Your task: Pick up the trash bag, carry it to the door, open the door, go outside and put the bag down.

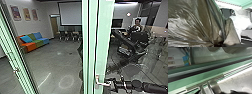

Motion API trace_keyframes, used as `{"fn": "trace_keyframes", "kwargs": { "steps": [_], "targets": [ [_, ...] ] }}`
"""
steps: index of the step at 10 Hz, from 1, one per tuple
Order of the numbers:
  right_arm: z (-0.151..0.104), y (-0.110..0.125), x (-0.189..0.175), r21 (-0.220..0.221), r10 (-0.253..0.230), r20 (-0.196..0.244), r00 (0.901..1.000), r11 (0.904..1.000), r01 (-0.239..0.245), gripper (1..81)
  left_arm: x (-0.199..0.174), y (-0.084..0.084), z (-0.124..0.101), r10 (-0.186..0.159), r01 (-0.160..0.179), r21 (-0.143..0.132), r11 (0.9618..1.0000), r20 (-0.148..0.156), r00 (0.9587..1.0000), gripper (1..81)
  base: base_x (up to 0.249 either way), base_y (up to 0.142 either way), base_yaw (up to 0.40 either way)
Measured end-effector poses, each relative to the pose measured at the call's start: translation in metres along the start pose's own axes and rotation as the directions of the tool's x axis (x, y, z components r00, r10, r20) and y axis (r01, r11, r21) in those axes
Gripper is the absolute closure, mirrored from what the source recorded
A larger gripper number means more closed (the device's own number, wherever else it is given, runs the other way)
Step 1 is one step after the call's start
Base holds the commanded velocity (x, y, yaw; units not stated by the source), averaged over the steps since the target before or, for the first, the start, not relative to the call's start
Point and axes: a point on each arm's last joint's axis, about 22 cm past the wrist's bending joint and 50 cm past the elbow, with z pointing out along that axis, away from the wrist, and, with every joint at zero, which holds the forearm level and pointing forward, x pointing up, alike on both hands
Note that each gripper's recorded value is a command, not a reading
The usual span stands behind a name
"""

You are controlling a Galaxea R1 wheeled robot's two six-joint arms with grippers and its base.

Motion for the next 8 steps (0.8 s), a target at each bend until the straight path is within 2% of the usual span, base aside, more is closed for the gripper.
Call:
{"fn": "trace_keyframes", "kwargs": {
  "steps": [2,4,8],
  "targets": [
    [0.017,-0.002,0.011,-0.021,0.037,-0.001,0.9993,0.9991,-0.037,1.0,-0.001,-0.005,0.0,0.0,0.0,0.013,0.9999,0.002,1.0,81.1,0.0,0.0,0.0],
    [0.035,-0.009,0.004,-0.045,0.062,0.038,0.9973,0.9971,-0.061,1.0,-0.001,-0.008,0.002,0.0,0.0,0.023,0.9997,0.003,1.0,81.1,0.0,0.0,0.0],
    [0.039,-0.01,0.001,-0.059,0.092,0.051,0.9945,0.9943,-0.089,1.0,-0.001,-0.004,0.004,0.0,0.0,0.02,0.9998,0.003,1.0,81.1,0.0,0.0,0.0]
  ]
}}
